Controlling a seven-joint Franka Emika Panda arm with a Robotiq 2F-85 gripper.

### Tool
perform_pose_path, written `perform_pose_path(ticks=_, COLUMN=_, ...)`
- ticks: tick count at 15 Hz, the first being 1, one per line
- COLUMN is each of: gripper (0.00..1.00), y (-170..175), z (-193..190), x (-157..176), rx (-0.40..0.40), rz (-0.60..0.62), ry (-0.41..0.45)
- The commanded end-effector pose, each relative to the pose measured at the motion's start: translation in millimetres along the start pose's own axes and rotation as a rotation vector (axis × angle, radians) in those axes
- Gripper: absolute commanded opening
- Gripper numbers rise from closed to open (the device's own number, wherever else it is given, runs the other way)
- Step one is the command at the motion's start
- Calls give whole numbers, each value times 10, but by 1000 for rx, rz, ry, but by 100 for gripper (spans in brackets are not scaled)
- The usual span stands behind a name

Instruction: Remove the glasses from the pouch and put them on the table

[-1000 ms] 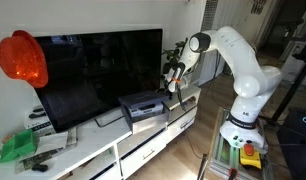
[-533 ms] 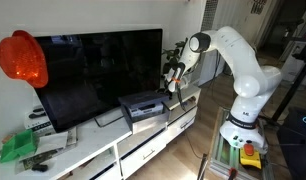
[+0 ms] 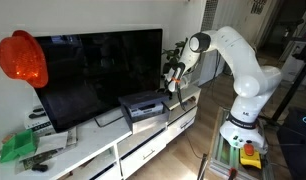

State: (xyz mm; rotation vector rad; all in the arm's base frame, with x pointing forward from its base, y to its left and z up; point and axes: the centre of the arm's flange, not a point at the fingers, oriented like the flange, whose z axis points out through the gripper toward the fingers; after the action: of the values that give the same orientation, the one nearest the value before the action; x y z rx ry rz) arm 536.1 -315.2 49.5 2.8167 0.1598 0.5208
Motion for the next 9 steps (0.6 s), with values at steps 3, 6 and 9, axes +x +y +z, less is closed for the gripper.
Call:
perform_pose_path(ticks=3, gripper=47, y=29, z=-7, x=29, rx=21, rz=10, ry=16)
perform_pose_path(ticks=6, gripper=46, y=38, z=-40, x=47, rx=24, rz=18, ry=25)
perform_pose_path(ticks=9, gripper=48, y=51, z=-49, x=55, rx=23, rz=24, ry=28)
